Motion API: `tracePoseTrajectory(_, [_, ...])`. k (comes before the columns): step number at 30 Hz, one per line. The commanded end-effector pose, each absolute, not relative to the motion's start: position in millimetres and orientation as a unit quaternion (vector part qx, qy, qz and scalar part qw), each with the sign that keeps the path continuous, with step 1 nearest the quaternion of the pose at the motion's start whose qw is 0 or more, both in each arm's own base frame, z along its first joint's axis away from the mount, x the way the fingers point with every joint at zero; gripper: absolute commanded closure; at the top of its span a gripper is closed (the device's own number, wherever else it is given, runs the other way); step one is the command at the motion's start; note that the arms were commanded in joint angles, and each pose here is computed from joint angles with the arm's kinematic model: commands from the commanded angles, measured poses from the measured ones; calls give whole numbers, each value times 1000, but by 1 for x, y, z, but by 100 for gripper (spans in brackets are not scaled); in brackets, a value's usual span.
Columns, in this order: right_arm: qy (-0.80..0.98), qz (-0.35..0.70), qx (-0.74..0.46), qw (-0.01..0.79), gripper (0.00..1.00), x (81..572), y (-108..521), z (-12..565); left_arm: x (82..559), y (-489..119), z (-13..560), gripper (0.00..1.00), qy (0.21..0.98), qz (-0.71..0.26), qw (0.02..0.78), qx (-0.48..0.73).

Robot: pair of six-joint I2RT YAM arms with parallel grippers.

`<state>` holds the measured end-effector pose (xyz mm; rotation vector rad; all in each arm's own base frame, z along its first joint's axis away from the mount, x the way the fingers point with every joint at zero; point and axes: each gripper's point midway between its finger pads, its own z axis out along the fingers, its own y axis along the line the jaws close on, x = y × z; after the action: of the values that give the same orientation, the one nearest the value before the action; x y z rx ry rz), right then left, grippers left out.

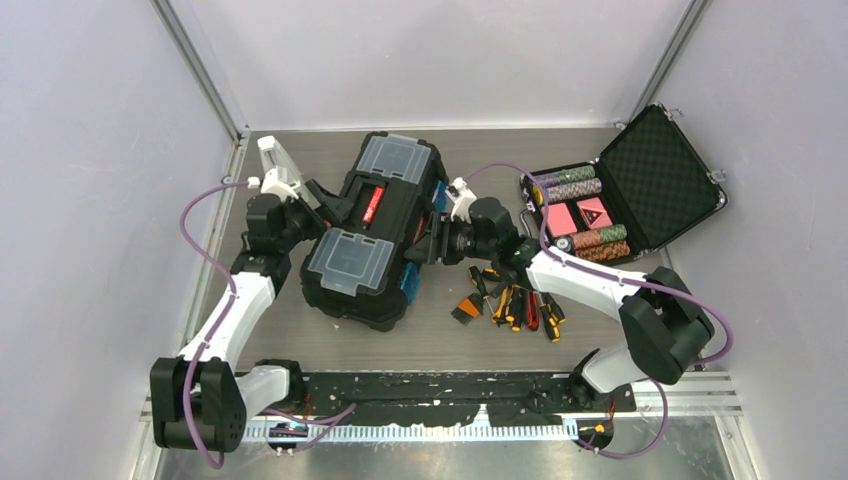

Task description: Pack the tool kit

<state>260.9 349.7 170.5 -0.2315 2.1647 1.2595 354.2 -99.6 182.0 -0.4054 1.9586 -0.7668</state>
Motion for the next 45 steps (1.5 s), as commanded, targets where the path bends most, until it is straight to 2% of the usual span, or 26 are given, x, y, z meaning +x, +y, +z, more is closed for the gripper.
tracePoseTrajectory(1, [733,514,-83,438,34,305,356,264,264,-114,85,5,918,-276,253,-131])
tracePoseTrajectory(6, [751,481,-34,451,20,322,322,255,274,-100,102,5,935,-221,259,-99])
tracePoseTrajectory(9, [758,466,-7,456,18,334,303,249,279,-96,107,7,947,-187,250,-71])
tracePoseTrajectory(13, [760,470,24,449,19,348,292,239,284,-103,101,11,957,-176,224,-47])
tracePoseTrajectory(18, [759,481,30,438,22,360,292,228,282,-108,81,20,958,-192,198,-75])
tracePoseTrajectory(23, [751,494,9,439,26,374,296,221,281,-106,67,27,929,-275,185,-162])
tracePoseTrajectory(28, [758,485,-3,436,31,382,297,203,276,-91,61,28,918,-280,193,-202])
tracePoseTrajectory(31, [758,514,17,400,32,375,304,186,277,-86,62,29,898,-315,197,-237])
tracePoseTrajectory(36, [736,569,29,366,28,359,321,180,278,-86,60,30,879,-346,192,-266])
tracePoseTrajectory(45, [718,608,51,336,26,347,330,165,276,-83,60,29,881,-340,194,-265])
